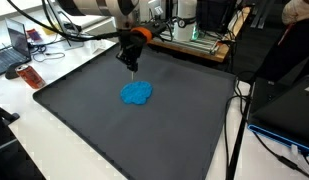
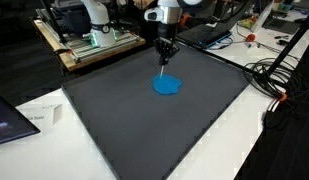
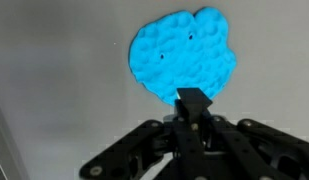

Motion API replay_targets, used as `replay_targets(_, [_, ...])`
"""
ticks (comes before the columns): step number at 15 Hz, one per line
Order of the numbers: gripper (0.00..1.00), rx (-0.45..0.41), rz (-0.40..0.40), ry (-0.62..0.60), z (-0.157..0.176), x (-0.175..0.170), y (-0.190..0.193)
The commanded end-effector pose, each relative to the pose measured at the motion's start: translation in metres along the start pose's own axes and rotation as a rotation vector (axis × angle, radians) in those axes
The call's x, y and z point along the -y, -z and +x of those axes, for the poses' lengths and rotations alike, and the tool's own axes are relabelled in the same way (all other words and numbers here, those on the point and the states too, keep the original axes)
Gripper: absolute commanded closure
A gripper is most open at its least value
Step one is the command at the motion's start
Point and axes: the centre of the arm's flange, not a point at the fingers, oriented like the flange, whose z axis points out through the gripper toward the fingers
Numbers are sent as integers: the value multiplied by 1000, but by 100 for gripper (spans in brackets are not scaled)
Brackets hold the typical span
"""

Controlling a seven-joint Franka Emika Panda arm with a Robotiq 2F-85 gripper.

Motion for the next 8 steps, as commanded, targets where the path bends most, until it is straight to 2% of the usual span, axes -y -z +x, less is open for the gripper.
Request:
replay_targets(1, [97, -37, 3, -48, -2, 15, 0])
replay_targets(8, [97, -22, -12, -74, 3, 30, -23])
